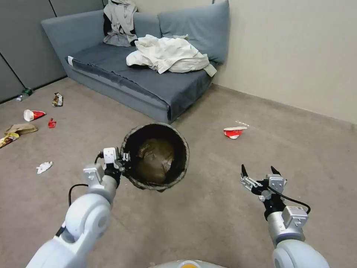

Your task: Pick up the trash can from the floor.

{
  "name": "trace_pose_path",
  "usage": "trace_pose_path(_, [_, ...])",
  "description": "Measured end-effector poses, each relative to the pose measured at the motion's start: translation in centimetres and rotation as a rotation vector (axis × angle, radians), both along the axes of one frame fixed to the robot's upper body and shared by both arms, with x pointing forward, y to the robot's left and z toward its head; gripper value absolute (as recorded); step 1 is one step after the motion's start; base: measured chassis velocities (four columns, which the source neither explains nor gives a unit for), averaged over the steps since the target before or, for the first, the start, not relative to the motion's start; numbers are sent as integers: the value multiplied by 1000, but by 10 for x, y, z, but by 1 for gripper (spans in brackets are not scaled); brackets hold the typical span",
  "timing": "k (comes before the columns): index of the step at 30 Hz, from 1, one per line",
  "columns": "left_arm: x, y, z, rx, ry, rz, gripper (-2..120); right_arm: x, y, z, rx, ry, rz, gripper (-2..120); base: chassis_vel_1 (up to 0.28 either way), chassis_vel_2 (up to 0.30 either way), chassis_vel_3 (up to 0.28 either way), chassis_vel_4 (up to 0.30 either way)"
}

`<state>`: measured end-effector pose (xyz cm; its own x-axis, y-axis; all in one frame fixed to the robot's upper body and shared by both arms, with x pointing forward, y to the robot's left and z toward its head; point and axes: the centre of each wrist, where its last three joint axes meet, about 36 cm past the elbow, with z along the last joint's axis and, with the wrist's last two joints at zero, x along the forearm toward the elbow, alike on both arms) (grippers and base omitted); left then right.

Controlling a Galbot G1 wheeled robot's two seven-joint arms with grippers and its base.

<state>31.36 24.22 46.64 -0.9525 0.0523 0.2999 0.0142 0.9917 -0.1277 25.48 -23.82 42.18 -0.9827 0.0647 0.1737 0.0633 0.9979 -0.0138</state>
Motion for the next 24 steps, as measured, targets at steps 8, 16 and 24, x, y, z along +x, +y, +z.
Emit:
trace_pose_path(8, [-18, -5, 3, -16, -5, 2, 1, 1, 1, 0, 6, -3, -2, 100, 0, 0, 0, 0])
trace_pose_path(16, [-17, -4, 3, -21, -25, -2, 1, 0, 1, 1, 4, -3, -2, 100, 0, 0, 0, 0])
trace_pose_path(24, [-18, -4, 2, -25, -19, 1, 1, 0, 0, 2, 2, -6, -1, 100, 0, 0, 0, 0])
